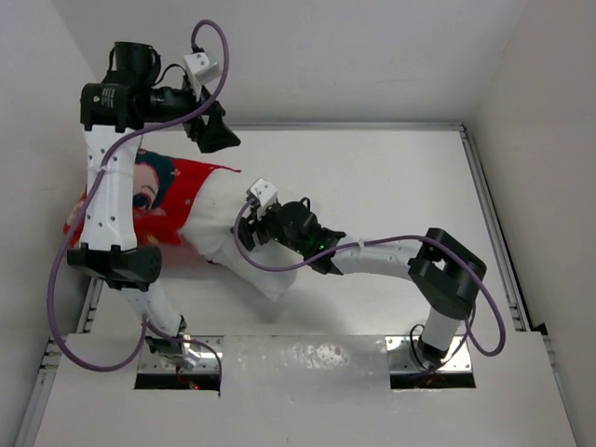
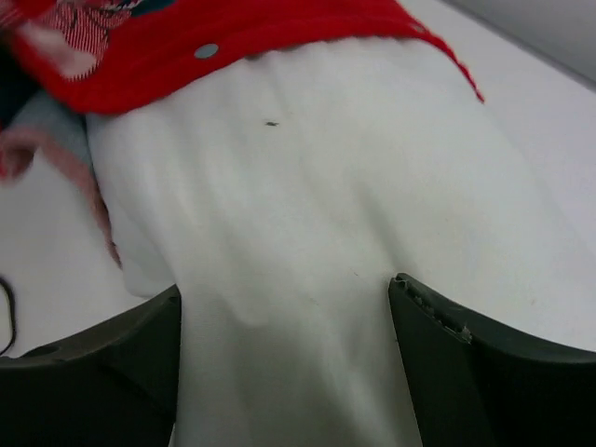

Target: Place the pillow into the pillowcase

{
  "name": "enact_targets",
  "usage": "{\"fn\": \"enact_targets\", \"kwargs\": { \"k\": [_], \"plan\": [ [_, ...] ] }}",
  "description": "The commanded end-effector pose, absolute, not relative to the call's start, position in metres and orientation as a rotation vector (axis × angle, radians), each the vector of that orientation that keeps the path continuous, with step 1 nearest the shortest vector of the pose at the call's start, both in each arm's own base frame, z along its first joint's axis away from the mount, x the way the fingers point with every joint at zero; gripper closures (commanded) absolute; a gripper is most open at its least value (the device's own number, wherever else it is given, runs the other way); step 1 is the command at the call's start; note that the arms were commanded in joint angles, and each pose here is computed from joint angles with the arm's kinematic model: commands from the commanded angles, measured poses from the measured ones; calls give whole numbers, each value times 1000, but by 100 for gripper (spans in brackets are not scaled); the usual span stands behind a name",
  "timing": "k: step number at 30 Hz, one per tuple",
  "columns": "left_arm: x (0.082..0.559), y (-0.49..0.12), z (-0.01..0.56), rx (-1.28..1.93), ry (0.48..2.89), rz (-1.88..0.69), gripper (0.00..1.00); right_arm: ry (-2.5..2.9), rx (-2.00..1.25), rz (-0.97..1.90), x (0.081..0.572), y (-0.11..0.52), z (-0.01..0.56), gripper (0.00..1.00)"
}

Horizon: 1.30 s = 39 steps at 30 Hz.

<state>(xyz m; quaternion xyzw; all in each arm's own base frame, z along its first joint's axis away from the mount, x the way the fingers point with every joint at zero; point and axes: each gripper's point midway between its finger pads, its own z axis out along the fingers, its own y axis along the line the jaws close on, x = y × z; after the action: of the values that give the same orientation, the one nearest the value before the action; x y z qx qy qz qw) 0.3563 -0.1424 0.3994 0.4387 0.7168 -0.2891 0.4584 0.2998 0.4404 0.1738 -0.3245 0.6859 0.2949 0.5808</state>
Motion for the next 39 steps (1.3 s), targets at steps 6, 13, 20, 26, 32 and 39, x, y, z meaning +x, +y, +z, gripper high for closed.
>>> {"fn": "enact_targets", "kwargs": {
  "k": [6, 13, 20, 26, 32, 39],
  "plan": [
    [388, -69, 319, 814, 2233, -303, 10, 1583, -843, 727, 284, 428, 200, 8],
    [382, -28, 227, 738, 2527, -106, 24, 1609, -765, 703, 313, 404, 226, 1],
    [406, -16, 188, 626, 2569, -11, 75, 1811, -660, 584, 361, 381, 180, 1],
    [407, -21, 190, 650, 2548, -48, 100, 1963, -743, 642, 357, 402, 118, 4],
    [419, -69, 249, 797, 2289, -327, 100, 2000, -871, 868, 322, 443, 99, 88],
    [389, -162, 337, 1045, 1850, -848, 100, 1632, -714, 1021, 317, 458, 226, 100]
  ]
}}
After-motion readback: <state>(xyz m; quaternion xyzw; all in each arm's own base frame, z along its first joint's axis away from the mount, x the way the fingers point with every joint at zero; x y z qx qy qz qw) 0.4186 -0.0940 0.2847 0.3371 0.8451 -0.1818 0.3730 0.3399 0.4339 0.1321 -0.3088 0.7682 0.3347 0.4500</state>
